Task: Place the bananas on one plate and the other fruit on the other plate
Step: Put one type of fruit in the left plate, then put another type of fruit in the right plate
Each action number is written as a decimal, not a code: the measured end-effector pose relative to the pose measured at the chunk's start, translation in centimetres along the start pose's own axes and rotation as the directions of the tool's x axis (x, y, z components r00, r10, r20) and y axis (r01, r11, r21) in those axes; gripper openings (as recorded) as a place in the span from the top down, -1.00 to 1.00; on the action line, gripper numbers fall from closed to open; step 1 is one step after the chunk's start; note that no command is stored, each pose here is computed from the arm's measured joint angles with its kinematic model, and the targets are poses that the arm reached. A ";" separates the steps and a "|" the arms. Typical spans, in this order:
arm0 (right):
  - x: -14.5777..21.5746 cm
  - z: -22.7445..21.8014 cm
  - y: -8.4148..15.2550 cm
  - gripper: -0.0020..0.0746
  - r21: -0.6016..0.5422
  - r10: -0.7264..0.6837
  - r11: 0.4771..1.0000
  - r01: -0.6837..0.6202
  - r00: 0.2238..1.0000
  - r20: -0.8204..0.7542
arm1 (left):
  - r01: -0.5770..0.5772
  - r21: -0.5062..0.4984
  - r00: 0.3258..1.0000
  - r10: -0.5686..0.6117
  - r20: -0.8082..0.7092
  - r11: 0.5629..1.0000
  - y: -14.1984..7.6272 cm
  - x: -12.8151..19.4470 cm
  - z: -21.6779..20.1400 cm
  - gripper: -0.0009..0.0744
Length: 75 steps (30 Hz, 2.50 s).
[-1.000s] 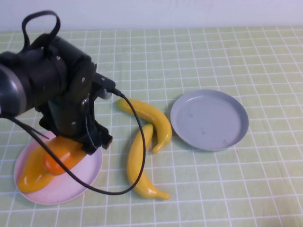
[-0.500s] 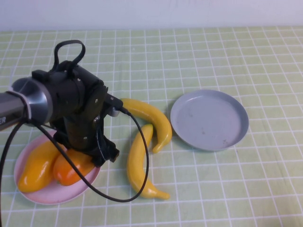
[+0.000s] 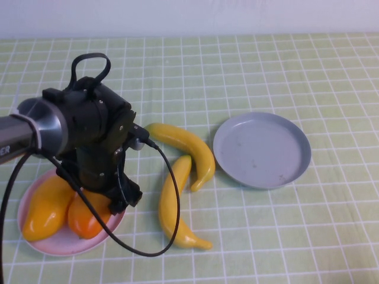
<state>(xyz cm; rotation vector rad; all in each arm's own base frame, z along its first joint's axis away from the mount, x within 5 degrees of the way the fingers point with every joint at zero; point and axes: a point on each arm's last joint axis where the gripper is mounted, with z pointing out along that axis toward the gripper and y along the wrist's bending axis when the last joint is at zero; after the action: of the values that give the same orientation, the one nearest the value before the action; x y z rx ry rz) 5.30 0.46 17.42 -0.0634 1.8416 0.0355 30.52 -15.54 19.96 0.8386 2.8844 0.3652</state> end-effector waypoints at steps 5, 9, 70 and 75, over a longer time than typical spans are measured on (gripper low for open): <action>0.0 0.0 0.0 0.99 0.000 0.000 1.000 0.000 1.000 0.000 | 0.011 -0.010 0.999 -0.012 -0.042 1.000 0.3 0.0 -0.8 -0.79; 0.0 0.0 0.0 0.99 0.000 0.000 1.000 0.000 1.000 0.000 | 0.043 -0.007 0.999 -0.043 0.028 0.999 1.0 -0.7 -3.5 -0.69; 0.0 0.0 0.0 0.99 0.000 0.000 1.000 0.000 1.000 0.000 | 0.417 0.192 0.013 -0.217 0.976 0.888 -0.3 28.5 -2.2 0.97; 0.0 0.0 0.0 0.99 0.000 0.000 1.000 0.000 1.000 0.000 | 0.462 0.197 0.050 -0.247 0.968 0.865 -0.5 29.0 -1.4 0.97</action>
<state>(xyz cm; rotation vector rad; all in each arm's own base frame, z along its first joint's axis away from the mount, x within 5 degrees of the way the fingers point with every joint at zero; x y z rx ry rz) 5.30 0.46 17.42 -0.0634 1.8416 0.0355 5.66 -0.52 19.91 0.0832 1.5679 -0.0577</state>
